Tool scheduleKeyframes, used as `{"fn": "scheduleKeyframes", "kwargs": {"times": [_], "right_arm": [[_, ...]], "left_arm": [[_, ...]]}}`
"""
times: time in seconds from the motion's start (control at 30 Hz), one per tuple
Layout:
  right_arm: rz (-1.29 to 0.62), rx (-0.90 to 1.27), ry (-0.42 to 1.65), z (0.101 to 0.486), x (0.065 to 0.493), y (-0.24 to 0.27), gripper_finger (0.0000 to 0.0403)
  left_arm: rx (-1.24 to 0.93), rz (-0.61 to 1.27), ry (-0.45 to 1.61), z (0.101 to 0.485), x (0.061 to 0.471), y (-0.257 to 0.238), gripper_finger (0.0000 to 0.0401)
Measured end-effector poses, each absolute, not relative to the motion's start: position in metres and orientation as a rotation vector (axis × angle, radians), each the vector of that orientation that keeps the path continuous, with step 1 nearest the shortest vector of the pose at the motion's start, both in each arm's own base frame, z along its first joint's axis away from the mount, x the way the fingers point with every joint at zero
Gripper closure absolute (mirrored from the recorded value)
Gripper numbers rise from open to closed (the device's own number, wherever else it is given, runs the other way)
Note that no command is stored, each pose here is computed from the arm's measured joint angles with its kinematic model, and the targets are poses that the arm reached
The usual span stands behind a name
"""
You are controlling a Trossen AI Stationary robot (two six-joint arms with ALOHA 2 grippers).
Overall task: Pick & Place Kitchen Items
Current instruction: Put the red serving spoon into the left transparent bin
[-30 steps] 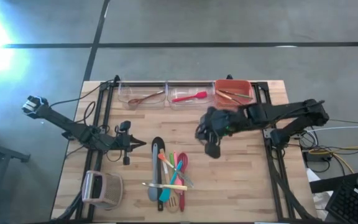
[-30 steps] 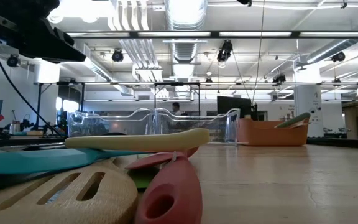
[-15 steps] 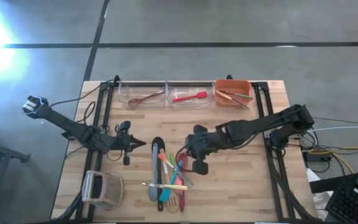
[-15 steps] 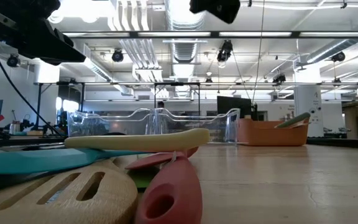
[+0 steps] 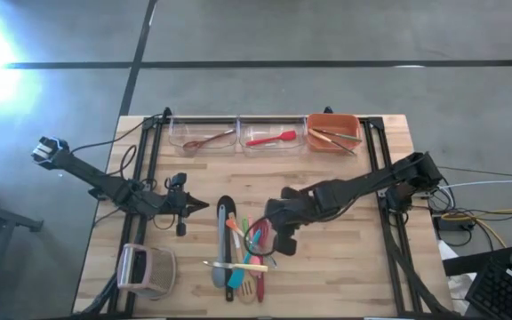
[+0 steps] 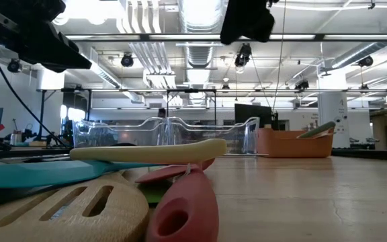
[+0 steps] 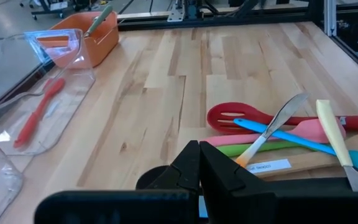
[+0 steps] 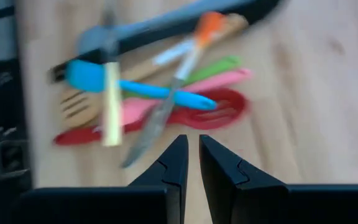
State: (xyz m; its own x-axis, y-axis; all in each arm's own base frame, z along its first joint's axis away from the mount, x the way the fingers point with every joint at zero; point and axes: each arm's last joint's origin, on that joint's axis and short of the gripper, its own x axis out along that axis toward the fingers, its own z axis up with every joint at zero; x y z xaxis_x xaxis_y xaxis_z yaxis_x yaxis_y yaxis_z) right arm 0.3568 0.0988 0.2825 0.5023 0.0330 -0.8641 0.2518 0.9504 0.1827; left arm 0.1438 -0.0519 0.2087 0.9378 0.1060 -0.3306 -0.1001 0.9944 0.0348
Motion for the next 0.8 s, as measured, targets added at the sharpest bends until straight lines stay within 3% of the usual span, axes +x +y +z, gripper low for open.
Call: {"fn": "scheduleKeyframes", "kwargs": {"times": [0.37,0.8], "right_arm": [[-0.332,0.487,1.031,0.257,0.355,0.096,0.0357],[-0.448,0.661,0.994,0.219,0.349,0.094,0.0248]], "left_arm": [[-0.014,0.106,0.338,0.209,0.144,-0.052,0.0389],[0.000,0.107,0.359,0.207,0.143,-0.052,0.0389]]}}
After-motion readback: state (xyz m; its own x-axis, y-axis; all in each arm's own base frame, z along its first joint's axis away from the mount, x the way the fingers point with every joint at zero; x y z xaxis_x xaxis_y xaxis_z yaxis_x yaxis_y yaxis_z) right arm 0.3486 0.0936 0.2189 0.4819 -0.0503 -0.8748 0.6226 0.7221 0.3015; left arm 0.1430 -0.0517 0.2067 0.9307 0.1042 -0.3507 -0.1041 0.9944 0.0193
